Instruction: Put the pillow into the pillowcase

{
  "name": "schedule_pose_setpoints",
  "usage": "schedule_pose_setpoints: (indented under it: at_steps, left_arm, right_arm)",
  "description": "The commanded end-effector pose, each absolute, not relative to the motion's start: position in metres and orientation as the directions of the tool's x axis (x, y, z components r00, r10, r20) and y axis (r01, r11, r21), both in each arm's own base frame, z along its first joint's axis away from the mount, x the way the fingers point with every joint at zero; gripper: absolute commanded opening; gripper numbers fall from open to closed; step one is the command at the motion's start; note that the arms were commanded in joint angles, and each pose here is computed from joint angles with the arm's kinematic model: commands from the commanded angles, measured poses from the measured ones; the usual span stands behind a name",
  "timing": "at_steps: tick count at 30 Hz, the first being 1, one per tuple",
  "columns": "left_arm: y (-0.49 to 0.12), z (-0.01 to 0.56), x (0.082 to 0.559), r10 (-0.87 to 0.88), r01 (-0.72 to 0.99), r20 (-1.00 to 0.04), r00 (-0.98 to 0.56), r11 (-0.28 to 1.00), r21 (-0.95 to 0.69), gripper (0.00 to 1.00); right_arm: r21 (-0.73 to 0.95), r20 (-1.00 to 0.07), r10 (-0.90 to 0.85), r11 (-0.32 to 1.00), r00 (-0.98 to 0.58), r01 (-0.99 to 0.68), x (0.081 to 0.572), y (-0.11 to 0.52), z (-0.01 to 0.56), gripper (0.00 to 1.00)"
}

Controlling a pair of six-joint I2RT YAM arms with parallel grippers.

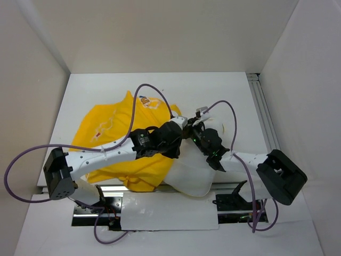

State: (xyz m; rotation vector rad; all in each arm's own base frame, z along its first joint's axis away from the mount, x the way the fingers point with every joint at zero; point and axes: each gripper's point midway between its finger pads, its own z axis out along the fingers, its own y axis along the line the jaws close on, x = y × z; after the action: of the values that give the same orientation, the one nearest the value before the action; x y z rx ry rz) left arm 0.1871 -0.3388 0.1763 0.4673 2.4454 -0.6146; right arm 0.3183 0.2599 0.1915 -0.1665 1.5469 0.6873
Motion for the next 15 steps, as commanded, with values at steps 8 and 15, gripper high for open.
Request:
schedule_pose_setpoints:
  at_steps: [8,15]
  left_arm:
    - [-0.343,0.179,0.208,0.141,0.319,-0.563,-0.814,0.919,-0.231,0.33]
    - [-0.297,0.239,0.271,0.018,0.156,-0.659,-0.752,0.976,-0.151,1.0]
  right_arm:
    - [0.365,-0.927,0.368,0.832,-0.078,-0.418,0.331,0.237,0.229,0.0]
    - [0.293,-0.95,0.307,0.822,-0.053,-0.489,0.32,0.238,0.229,0.0]
